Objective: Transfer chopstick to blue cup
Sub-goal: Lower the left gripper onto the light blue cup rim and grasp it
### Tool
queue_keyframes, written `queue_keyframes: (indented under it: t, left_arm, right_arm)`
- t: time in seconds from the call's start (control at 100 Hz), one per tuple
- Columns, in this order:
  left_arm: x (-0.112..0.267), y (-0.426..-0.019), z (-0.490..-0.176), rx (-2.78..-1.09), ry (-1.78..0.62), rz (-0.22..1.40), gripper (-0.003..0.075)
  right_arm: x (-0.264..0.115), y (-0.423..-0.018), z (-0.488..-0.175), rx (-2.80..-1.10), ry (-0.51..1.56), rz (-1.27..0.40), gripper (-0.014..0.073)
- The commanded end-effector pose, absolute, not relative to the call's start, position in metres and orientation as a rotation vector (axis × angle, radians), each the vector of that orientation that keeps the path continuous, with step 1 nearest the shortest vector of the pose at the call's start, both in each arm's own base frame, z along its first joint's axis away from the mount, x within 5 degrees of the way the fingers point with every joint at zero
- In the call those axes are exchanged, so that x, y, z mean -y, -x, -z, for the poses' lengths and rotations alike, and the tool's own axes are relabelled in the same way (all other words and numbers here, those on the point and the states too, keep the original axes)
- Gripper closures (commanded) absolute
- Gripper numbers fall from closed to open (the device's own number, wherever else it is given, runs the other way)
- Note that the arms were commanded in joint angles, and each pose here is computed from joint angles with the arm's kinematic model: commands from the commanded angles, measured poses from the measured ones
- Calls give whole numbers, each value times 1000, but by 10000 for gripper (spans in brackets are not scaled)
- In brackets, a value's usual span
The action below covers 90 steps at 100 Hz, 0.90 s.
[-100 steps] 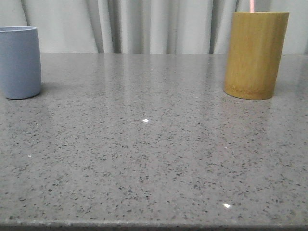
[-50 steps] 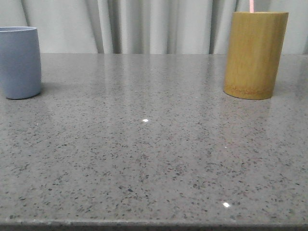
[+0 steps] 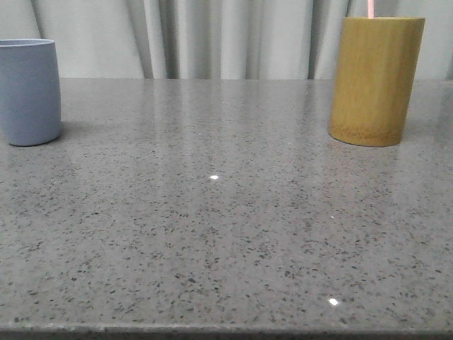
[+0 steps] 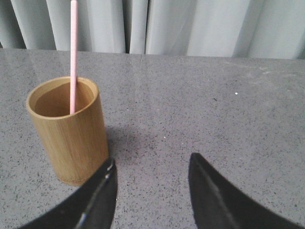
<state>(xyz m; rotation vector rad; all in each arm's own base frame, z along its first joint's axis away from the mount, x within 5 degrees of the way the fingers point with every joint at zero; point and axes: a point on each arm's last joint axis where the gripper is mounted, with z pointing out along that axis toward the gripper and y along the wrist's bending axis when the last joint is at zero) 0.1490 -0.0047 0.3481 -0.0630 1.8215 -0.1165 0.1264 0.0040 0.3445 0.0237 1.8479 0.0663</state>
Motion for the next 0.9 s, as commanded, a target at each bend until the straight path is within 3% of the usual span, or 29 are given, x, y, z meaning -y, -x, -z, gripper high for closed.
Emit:
queue_keyframes:
  t: [0.0, 0.22, 0.36, 0.63, 0.89]
  left_arm:
    - [5, -150, -370, -1693, 80, 143, 344]
    - [5, -155, -376, -1648, 96, 155, 344]
    - [7, -166, -386, -1716, 85, 162, 344]
    - [11, -214, -416, -1945, 30, 170, 342]
    - [16, -280, -414, -2240, -29, 182, 339]
  right_arm:
    - [-3, -129, -358, -1756, -23, -57, 223]
    - [-3, -129, -363, -1734, -25, -60, 223]
    - [-3, -130, -367, -1732, -25, -60, 223]
    - [-3, -134, -365, -1748, -25, -59, 223]
    - [-3, -134, -366, -1742, -25, -59, 223]
